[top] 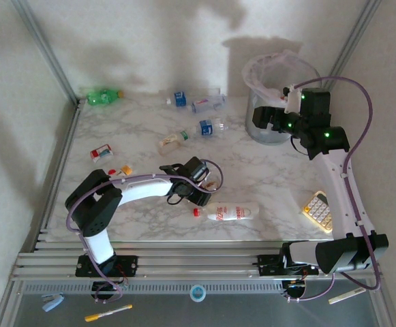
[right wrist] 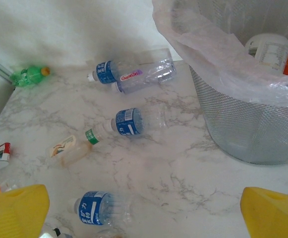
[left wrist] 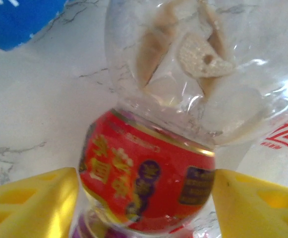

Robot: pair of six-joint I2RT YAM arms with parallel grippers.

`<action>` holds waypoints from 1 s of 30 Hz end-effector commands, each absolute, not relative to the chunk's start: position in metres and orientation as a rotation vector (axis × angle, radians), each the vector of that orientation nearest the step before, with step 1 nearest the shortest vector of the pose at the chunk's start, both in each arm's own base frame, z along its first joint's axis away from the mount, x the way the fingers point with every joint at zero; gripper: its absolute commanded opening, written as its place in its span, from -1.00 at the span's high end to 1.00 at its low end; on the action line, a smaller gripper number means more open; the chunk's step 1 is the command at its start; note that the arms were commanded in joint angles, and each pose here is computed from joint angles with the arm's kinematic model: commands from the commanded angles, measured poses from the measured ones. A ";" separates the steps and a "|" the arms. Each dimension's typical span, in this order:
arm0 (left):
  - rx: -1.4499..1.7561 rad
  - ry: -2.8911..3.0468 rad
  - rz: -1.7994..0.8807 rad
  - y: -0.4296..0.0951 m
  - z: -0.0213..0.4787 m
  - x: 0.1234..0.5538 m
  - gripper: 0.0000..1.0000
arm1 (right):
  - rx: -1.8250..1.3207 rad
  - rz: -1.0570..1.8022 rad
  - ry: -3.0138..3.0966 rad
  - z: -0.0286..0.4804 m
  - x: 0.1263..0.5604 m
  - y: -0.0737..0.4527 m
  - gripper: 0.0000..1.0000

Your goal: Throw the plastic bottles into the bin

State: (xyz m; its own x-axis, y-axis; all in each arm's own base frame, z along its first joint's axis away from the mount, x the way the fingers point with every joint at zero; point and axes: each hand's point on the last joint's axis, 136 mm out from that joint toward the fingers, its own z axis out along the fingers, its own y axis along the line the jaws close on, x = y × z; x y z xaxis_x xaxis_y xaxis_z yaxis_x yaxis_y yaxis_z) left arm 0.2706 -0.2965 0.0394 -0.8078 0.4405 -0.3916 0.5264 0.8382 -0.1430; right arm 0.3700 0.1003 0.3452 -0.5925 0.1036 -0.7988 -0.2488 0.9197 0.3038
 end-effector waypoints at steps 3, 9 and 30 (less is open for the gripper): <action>0.723 2.668 -0.394 -0.294 0.038 0.267 -0.05 | -0.125 0.510 2.162 0.340 0.365 0.106 -0.98; 0.688 2.663 -0.418 -0.289 0.037 0.261 0.13 | -0.125 0.521 2.171 0.336 0.363 0.107 -0.98; 0.428 1.962 -0.846 -0.276 0.234 0.251 0.16 | -0.356 1.232 2.112 0.346 0.312 0.207 -0.98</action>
State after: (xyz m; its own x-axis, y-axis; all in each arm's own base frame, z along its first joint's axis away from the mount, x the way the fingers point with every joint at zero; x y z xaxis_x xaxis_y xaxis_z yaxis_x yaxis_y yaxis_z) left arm 0.2475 -0.2766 0.2126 -0.5554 0.0305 -0.8310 0.5899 0.7188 -0.3679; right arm 0.3308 0.1807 0.3270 -0.7401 0.1088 -0.6636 -0.4435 0.6628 0.6033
